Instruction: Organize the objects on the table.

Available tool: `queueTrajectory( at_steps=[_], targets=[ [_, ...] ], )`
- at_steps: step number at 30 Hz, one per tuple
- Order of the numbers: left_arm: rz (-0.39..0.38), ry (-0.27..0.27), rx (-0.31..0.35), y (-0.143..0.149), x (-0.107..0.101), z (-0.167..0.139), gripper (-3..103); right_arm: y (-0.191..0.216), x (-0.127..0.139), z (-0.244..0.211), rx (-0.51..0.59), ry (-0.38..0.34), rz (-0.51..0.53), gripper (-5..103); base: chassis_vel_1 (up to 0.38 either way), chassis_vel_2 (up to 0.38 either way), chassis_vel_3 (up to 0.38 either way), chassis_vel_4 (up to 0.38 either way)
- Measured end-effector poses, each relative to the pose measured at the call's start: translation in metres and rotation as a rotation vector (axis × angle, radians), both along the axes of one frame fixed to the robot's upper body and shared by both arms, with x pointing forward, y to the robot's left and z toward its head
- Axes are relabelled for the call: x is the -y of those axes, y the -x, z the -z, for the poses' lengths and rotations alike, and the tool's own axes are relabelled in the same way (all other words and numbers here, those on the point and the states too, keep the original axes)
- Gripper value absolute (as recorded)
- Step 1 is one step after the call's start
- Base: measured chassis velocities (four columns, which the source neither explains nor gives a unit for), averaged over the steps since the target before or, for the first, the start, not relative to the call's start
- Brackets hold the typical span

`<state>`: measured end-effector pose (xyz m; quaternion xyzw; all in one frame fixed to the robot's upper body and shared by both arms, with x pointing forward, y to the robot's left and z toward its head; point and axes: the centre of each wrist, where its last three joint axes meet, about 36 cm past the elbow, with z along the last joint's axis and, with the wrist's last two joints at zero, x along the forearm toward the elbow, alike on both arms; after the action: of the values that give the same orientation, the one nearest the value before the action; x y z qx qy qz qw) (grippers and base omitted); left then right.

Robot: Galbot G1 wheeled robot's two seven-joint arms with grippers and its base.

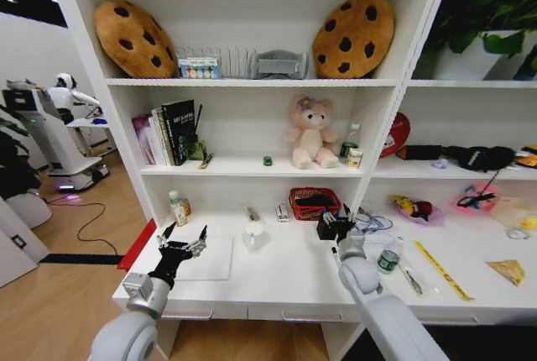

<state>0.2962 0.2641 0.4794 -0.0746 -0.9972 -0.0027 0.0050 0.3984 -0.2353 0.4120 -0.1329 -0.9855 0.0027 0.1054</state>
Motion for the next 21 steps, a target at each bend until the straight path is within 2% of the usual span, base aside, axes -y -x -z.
queueTrajectory(
  at_steps=[1,2,4,5,7,8,9,12,14,17,21],
  targets=[
    [0.000,0.000,0.000,0.000,0.000,0.000,100,0.013,-0.007,-0.004,-0.056,-0.034,0.050,90,0.000,0.000,0.000,0.000],
    [0.000,0.000,0.000,0.000,0.000,0.000,100,0.013,-0.007,-0.004,-0.056,-0.034,0.050,90,0.000,0.000,0.000,0.000],
    [0.000,0.000,0.000,0.000,0.000,0.000,100,0.018,-0.003,-0.007,-0.124,-0.060,0.106,99,0.000,0.000,0.000,0.000],
    [0.000,0.000,0.000,0.000,0.000,0.000,100,0.018,-0.003,-0.007,-0.124,-0.060,0.106,99,0.000,0.000,0.000,0.000],
    [0.000,0.000,0.000,0.000,0.000,0.000,100,0.015,0.007,-0.011,-0.212,-0.104,0.157,100,0.000,0.000,0.000,0.000],
    [0.000,0.000,0.000,0.000,0.000,0.000,100,0.015,0.007,-0.011,-0.212,-0.104,0.157,100,0.000,0.000,0.000,0.000],
    [0.000,0.000,0.000,0.000,0.000,0.000,100,0.012,0.014,-0.016,-0.269,-0.152,0.159,100,0.000,0.000,0.000,0.000],
    [0.000,0.000,0.000,0.000,0.000,0.000,100,0.007,0.020,-0.021,-0.317,-0.193,0.134,100,0.000,0.000,0.000,0.000],
    [0.000,0.000,0.000,0.000,0.000,0.000,100,0.002,0.030,-0.027,-0.388,-0.233,0.036,100,0.000,0.000,0.000,0.000],
    [0.000,0.000,0.000,0.000,0.000,0.000,100,-0.002,0.037,-0.028,-0.427,-0.234,-0.011,100,0.000,0.000,0.000,0.000],
    [0.000,0.000,0.000,0.000,0.000,0.000,100,-0.012,0.050,-0.021,-0.452,-0.184,-0.034,100,0.000,0.000,0.000,0.000]
  ],
)
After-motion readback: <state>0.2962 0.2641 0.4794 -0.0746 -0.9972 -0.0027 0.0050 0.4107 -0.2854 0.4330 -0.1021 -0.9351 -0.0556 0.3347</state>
